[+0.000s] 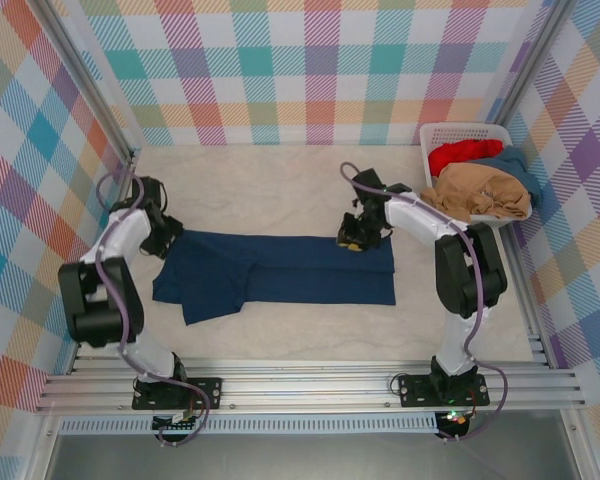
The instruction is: Fold and stack the t-shirts
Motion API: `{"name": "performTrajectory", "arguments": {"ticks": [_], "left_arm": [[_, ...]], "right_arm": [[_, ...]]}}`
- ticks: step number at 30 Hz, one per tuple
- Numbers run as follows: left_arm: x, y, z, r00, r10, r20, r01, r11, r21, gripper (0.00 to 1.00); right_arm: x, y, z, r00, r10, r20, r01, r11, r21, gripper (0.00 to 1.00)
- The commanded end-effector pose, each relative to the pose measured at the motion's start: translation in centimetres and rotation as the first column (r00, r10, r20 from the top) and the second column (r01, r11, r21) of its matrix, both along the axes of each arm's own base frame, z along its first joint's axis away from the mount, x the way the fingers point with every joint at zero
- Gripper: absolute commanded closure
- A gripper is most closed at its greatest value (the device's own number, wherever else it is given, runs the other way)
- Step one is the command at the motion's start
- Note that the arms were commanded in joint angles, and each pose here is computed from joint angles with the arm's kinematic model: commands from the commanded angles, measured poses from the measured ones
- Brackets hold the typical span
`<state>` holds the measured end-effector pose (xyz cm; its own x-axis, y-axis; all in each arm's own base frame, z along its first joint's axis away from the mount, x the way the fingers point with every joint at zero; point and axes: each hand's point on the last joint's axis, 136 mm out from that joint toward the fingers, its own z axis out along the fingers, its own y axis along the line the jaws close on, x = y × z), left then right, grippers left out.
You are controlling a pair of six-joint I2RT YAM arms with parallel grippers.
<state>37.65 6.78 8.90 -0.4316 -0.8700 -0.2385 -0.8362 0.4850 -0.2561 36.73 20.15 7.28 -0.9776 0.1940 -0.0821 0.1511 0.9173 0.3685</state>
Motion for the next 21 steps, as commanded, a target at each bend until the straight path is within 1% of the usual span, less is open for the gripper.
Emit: {"name": "performTrajectory", "arguments": {"ticks": [1, 3, 5, 6, 8, 12, 15, 16, 21], "left_arm": [[4.4, 1.8, -1.0, 0.996, 0.081, 0.047, -0.078, 0.995, -0.054, 0.52], [5.8, 2.3, -1.9, 0.995, 0.096, 0.012, -0.095, 0.993, -0.064, 0.53], [6.3, 2.9, -2.7, 0.992, 0.124, -0.017, -0.125, 0.990, -0.072, 0.55], [6.8, 3.2, -3.0, 0.990, 0.139, -0.009, -0.139, 0.987, -0.084, 0.56], [7.6, 3.4, -3.3, 0.988, 0.157, 0.000, -0.156, 0.983, -0.098, 0.62], [7.5, 3.6, -4.7, 0.984, 0.162, -0.076, -0.169, 0.981, -0.092, 0.73], [7.3, 3.8, -5.8, 0.981, 0.164, -0.102, -0.172, 0.982, -0.080, 0.79], [7.3, 3.9, -5.9, 0.982, 0.161, -0.103, -0.170, 0.982, -0.081, 0.82], [7.6, 4.5, -6.9, 0.980, 0.154, -0.129, -0.164, 0.984, -0.074, 1.00]], "right_arm": [[2.9, -3.6, -0.7, 0.995, -0.102, 0.017, 0.103, 0.992, -0.076, 0.70], [3.8, -5.7, -1.3, 0.985, -0.170, 0.002, 0.169, 0.978, -0.120, 0.68], [4.3, -7.5, -1.8, 0.974, -0.227, -0.013, 0.222, 0.963, -0.154, 0.67], [4.6, -8.2, -2.0, 0.968, -0.252, -0.014, 0.246, 0.955, -0.163, 0.67], [4.9, -9.5, -2.3, 0.958, -0.286, -0.013, 0.278, 0.942, -0.186, 0.67], [4.9, -10.7, -3.4, 0.945, -0.323, -0.049, 0.304, 0.925, -0.230, 0.67], [4.6, -11.0, -4.4, 0.939, -0.337, -0.068, 0.310, 0.917, -0.251, 0.68], [4.5, -11.1, -4.7, 0.937, -0.343, -0.073, 0.314, 0.914, -0.255, 0.70], [4.5, -11.4, -6.1, 0.929, -0.358, -0.095, 0.319, 0.903, -0.286, 0.88]]}}
